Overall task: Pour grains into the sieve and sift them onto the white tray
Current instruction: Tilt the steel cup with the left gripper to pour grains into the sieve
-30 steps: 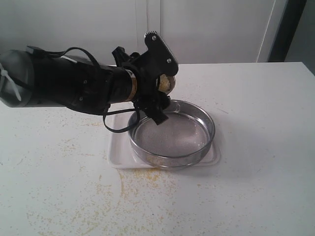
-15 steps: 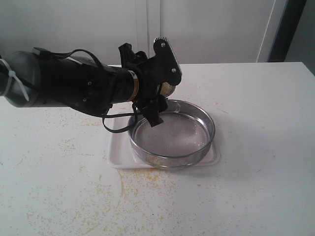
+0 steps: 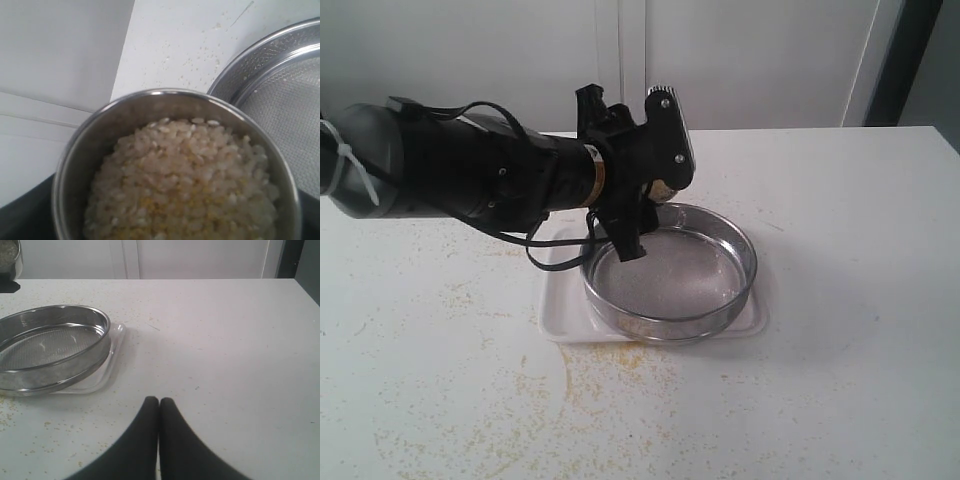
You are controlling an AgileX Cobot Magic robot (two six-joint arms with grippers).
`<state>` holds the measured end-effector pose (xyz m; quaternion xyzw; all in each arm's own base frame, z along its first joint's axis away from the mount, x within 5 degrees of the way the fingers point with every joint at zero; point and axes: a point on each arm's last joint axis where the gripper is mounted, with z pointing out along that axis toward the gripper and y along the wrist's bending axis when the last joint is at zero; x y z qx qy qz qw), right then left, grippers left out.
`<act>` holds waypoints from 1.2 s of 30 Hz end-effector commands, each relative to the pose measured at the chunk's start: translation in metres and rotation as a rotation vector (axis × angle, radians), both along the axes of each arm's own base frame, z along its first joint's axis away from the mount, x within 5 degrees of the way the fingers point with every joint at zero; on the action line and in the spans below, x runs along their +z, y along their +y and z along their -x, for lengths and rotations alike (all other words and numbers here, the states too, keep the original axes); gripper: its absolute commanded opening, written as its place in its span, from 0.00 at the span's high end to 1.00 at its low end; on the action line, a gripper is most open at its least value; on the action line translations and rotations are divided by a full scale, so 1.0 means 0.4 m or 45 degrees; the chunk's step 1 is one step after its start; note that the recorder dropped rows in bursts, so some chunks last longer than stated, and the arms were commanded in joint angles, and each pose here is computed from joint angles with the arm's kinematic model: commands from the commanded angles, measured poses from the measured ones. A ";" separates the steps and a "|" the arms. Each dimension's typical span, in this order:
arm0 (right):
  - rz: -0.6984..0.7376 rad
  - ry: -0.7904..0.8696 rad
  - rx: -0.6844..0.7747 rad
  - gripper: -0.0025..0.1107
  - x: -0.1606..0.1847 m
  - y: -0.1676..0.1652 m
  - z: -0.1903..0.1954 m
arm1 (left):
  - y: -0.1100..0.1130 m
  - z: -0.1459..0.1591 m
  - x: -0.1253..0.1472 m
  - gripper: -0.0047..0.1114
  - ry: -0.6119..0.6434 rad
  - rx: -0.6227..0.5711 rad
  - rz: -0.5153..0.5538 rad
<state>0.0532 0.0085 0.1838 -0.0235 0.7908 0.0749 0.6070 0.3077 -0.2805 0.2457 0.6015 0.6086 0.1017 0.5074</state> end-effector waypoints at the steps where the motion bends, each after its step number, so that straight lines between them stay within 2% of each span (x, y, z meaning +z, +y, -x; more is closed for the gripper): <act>1: -0.007 -0.006 0.003 0.98 -0.002 0.000 0.001 | -0.004 0.002 0.021 0.96 -0.080 -0.047 -0.045; 9: -0.026 -0.003 -0.002 0.98 -0.002 0.000 0.001 | -0.007 -0.002 0.005 0.96 -0.072 -0.050 -0.066; 16: -0.026 -0.003 -0.002 0.98 -0.002 0.000 0.001 | -0.013 -0.012 -0.036 0.96 -0.062 -0.059 -0.137; 36: -0.026 -0.003 -0.002 0.98 -0.002 0.000 0.001 | -0.019 -0.018 -0.074 0.96 -0.148 -0.184 -0.352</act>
